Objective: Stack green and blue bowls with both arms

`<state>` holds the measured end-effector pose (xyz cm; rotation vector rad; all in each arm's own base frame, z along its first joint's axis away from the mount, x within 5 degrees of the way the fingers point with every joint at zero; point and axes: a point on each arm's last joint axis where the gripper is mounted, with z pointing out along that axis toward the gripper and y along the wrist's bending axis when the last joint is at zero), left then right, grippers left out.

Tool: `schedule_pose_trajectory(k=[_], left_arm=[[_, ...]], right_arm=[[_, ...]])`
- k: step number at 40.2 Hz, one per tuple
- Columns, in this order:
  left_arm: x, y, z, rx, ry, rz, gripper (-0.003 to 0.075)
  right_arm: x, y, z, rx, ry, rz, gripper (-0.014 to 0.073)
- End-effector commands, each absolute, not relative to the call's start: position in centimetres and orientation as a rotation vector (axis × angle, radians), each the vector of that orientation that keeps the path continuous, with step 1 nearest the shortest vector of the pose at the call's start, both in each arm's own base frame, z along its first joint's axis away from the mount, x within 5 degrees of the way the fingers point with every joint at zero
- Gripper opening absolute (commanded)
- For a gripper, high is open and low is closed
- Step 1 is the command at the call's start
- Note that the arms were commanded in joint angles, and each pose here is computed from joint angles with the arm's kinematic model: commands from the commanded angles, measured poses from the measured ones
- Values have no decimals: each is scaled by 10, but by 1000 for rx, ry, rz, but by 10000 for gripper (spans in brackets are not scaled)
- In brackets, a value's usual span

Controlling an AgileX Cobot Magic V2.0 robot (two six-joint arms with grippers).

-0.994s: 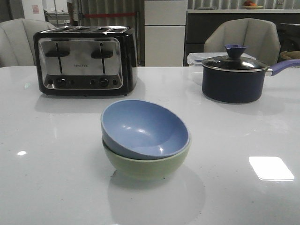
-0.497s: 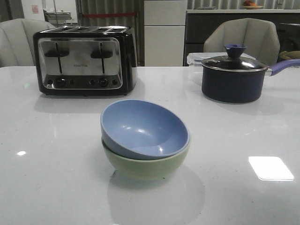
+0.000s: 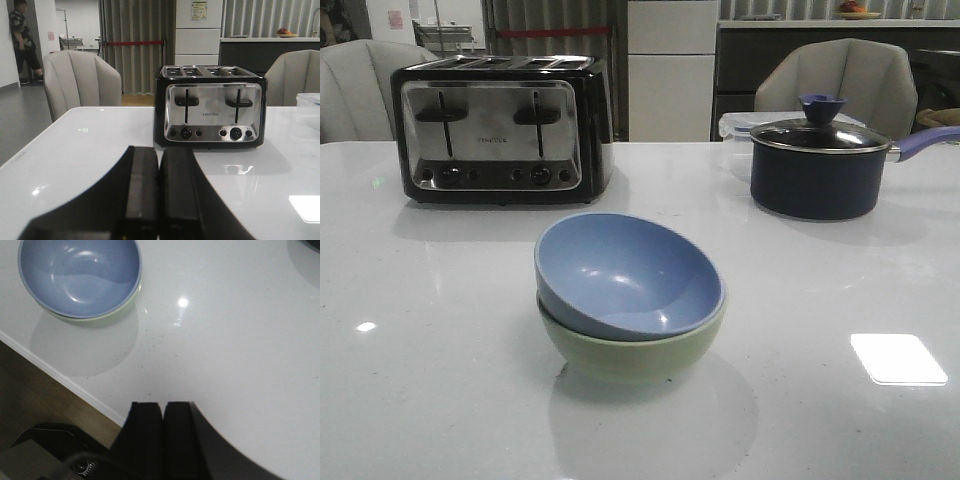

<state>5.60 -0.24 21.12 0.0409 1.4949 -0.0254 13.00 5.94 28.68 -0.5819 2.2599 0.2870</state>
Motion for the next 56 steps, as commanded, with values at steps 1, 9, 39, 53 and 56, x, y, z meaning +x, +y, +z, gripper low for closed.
schedule_pose_trajectory(k=[1,9,39,53,56], left_arm=[[53,-3,219,37,1390,-39,96],[53,-3,219,37,1390,-39,96],[53,-3,219,37,1390,-39,96],[53,-3,219,37,1390,-39,93],[53,-3,219,37,1390,-39,93]], right_arm=[[134,59,301,-531,2172,294,57],[134,59,301,-531,2172,294,57],[120,44,315,-459,2077,226,57],[80,8,305,-133,1738,16,57],[73,4,288,-89,1692,-22,57]])
